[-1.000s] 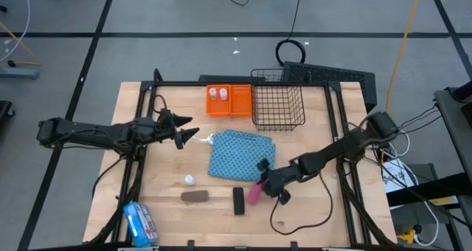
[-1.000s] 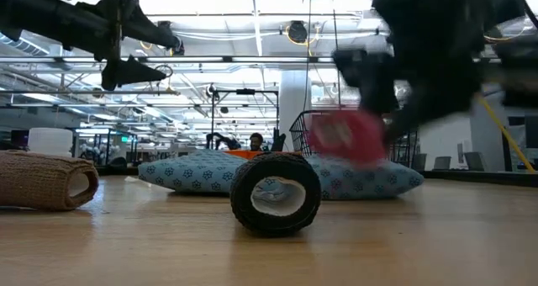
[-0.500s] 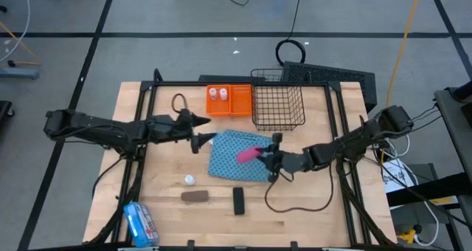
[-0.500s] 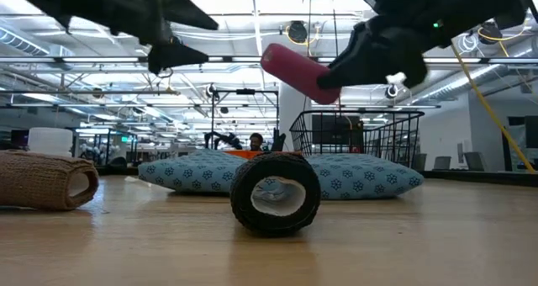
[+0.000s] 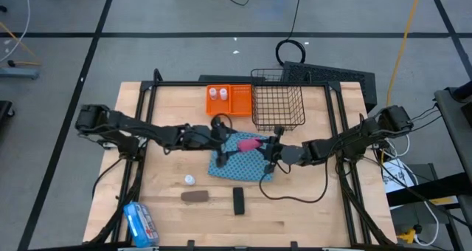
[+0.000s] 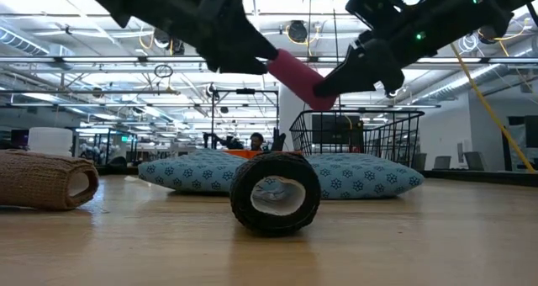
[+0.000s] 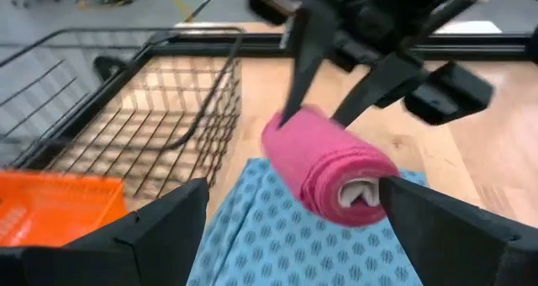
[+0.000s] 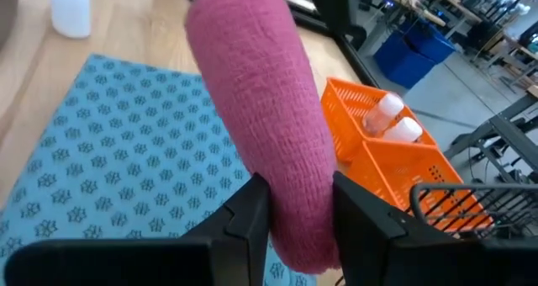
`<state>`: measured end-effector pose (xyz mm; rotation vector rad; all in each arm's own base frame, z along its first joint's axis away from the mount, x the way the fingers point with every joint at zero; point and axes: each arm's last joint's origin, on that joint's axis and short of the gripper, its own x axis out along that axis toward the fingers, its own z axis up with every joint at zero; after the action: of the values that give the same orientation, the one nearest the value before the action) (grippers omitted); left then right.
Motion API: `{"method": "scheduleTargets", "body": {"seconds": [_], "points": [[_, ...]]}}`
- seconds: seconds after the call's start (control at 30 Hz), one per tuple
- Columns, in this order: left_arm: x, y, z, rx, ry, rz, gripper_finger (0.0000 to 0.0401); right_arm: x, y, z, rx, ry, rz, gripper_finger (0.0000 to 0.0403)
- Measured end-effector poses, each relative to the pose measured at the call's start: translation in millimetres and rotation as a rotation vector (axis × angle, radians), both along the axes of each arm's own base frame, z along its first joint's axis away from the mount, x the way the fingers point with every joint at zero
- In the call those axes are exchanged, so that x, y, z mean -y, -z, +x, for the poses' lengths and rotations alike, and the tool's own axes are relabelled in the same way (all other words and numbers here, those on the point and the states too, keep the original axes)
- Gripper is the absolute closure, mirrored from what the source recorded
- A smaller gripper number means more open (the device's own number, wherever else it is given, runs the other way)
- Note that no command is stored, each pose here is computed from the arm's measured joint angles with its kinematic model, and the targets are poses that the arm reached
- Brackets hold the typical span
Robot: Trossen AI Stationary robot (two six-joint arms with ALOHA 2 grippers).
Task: Pick & Place Medicine items
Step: Put the pink bandage into the right orange basket
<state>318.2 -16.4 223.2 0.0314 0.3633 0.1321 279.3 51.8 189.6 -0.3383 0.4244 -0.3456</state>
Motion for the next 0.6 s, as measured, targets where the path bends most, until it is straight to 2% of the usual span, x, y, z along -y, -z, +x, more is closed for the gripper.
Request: {"method": "scheduleTargets", "body": {"seconds": [0.23,0.43,0.6], "points": [[3,-3,15,0.010,0.029,0.001,0.0038,0,1,0,-0.009,0.002,0.002,0.0308],[8,-5,13,0.010,0.128,-0.032,0.0038,1,3,-2,0.003,0.012,0.016,0.0308],[9,-11,13,0.047,0.140,-0.044,0.0038,3,5,-3,0.014,0.026,0.041,0.0308]]}}
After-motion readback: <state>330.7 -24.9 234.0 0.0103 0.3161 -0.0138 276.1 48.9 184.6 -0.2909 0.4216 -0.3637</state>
